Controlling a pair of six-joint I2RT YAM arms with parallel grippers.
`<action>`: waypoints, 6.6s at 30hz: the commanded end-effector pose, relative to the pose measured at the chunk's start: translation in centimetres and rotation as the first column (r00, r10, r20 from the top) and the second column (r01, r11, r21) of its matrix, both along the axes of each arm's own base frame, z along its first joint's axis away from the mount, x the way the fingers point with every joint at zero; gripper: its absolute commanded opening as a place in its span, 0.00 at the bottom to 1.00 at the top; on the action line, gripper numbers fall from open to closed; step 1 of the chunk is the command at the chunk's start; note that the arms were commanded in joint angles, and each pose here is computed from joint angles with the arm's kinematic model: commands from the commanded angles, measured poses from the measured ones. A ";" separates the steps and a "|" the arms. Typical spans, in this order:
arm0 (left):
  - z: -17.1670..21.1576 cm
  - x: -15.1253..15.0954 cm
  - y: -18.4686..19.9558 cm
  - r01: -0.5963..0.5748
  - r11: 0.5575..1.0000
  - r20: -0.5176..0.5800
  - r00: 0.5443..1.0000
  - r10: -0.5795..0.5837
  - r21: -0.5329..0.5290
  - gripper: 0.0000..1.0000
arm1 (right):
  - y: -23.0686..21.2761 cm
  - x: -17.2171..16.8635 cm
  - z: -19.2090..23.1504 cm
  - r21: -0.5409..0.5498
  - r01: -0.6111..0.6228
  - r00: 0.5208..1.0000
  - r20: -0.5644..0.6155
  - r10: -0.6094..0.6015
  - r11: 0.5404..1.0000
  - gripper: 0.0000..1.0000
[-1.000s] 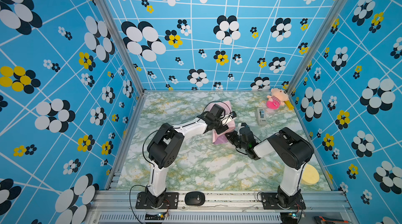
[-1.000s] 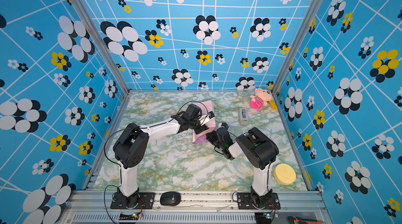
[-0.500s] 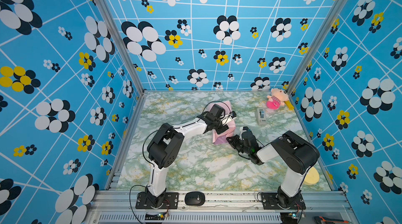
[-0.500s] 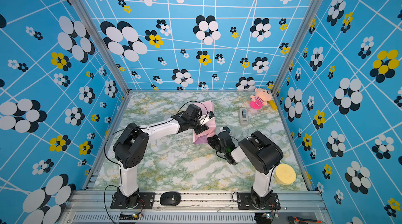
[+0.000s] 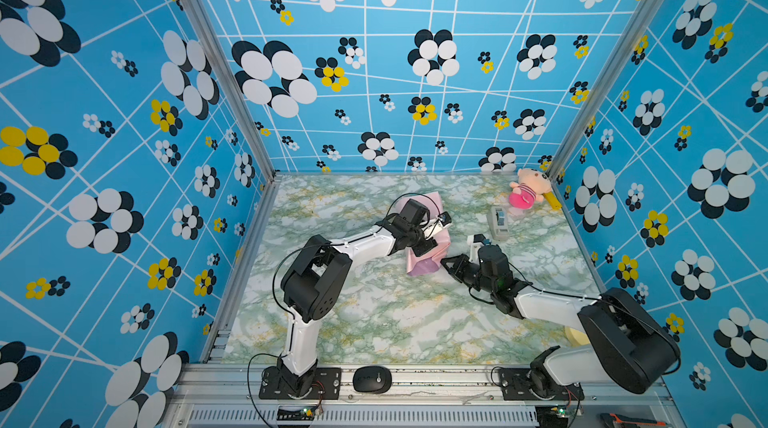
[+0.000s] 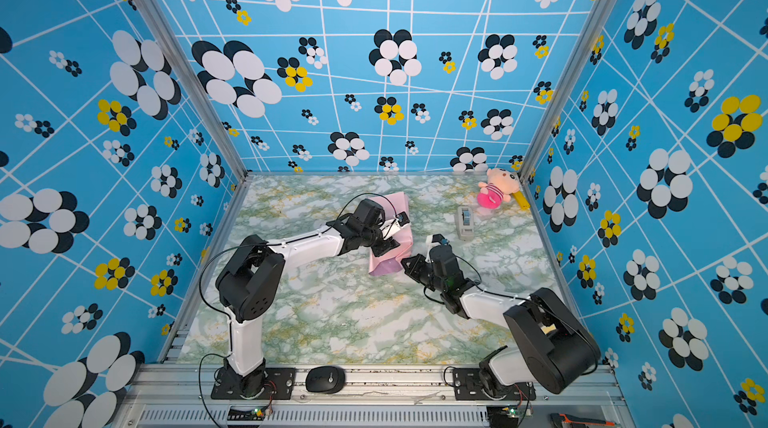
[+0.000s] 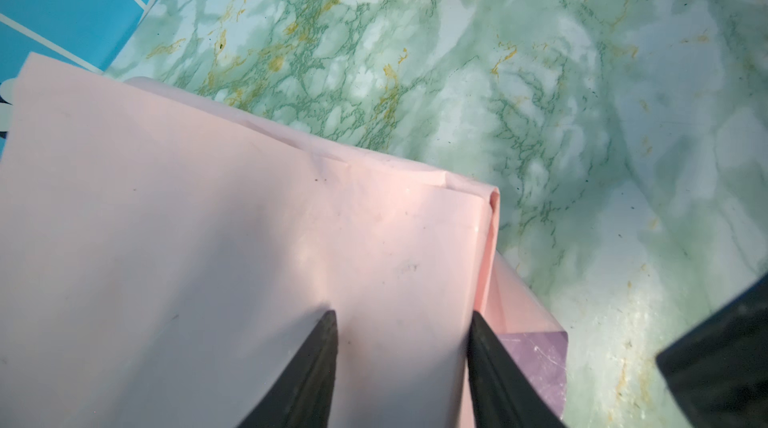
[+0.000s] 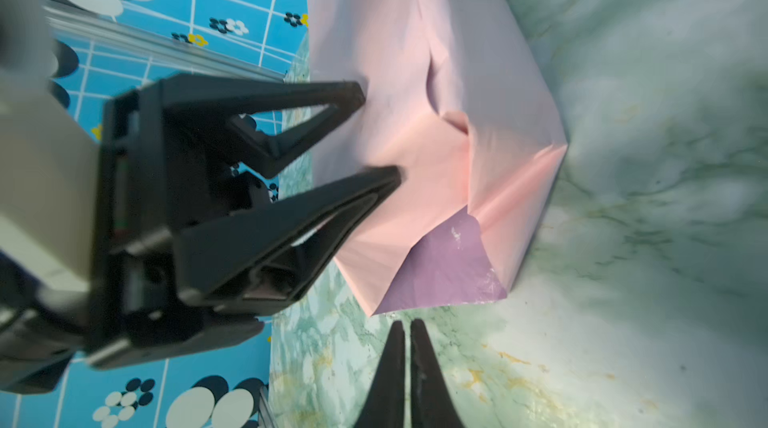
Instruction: Wrap the gift box in paper
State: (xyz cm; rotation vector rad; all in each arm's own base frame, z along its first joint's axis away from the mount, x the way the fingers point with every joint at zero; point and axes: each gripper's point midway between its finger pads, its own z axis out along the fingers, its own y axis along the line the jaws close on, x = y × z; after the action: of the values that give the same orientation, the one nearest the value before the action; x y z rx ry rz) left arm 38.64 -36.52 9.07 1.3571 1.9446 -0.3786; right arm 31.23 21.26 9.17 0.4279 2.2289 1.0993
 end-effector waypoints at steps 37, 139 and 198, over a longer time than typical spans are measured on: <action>-4.4 -2.7 1.5 0.006 0.998 -0.159 0.987 0.005 0.069 0.50 | -0.5 5.2 -6.1 -0.091 0.014 0.994 -0.106 -0.023 0.996 0.00; -4.2 -2.2 1.8 -0.013 0.998 -0.156 0.988 0.023 0.064 0.50 | 0.5 -2.4 -11.0 -0.185 -0.083 0.954 -0.300 0.024 0.979 0.00; -4.1 -2.1 1.9 -0.016 0.998 -0.158 0.987 0.025 0.058 0.49 | -0.1 5.7 -8.3 -0.182 -0.050 0.981 -0.194 0.014 0.982 0.00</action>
State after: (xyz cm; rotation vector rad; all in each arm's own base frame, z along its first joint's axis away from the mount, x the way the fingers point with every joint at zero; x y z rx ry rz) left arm 38.76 -36.45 9.11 1.3391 1.9489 -0.4039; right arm 36.99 21.24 2.13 0.4311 2.4655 0.9023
